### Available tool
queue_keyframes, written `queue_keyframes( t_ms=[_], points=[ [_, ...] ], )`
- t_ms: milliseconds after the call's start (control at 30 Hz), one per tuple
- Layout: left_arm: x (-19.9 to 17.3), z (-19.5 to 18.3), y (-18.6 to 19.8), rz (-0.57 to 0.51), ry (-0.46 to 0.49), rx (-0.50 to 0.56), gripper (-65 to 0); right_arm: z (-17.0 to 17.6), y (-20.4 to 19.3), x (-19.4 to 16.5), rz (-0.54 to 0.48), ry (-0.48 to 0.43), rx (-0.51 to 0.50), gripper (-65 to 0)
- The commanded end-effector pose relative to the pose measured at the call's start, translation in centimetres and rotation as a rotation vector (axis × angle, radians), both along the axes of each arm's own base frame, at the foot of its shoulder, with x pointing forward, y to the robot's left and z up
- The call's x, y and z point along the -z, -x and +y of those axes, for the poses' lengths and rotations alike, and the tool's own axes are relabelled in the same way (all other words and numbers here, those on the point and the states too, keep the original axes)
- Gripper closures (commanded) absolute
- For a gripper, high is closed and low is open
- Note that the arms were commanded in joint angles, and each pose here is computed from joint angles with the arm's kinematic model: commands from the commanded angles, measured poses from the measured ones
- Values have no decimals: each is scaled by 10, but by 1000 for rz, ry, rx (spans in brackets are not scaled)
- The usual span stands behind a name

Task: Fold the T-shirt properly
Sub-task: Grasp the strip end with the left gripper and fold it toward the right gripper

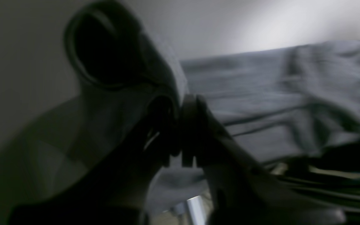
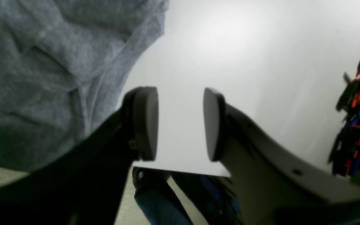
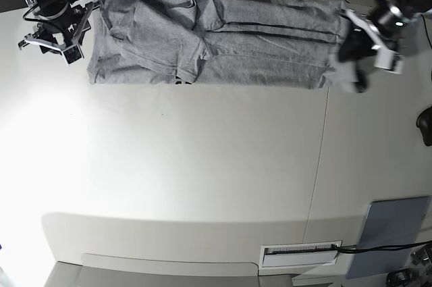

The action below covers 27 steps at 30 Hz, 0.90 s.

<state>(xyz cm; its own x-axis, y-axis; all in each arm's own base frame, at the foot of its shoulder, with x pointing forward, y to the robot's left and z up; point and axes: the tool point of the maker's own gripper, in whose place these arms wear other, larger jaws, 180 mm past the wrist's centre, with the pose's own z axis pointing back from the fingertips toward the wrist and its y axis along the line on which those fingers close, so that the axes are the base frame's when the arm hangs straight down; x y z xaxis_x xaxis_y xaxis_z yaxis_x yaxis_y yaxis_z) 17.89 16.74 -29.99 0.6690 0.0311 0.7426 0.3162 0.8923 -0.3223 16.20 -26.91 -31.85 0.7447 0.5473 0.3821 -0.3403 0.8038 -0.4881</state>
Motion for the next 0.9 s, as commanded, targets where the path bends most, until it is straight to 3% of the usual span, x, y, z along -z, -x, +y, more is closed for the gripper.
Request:
queue_keyframes(
  t_ms=[0, 200, 500, 867],
  points=[
    [-2, -15, 2, 4, 47, 15, 0, -2, -4, -8, -26, 21, -10, -242],
    [23, -78, 11, 80, 88, 106, 0, -2, -4, -8, -26, 21, -11, -242],
    [19, -142, -9, 45, 119, 164, 0, -2, -4, -8, -27, 21, -10, -242],
    [12, -167, -5, 4, 139, 241, 0, -2, -4, -8, -27, 21, -11, -242]
  ],
)
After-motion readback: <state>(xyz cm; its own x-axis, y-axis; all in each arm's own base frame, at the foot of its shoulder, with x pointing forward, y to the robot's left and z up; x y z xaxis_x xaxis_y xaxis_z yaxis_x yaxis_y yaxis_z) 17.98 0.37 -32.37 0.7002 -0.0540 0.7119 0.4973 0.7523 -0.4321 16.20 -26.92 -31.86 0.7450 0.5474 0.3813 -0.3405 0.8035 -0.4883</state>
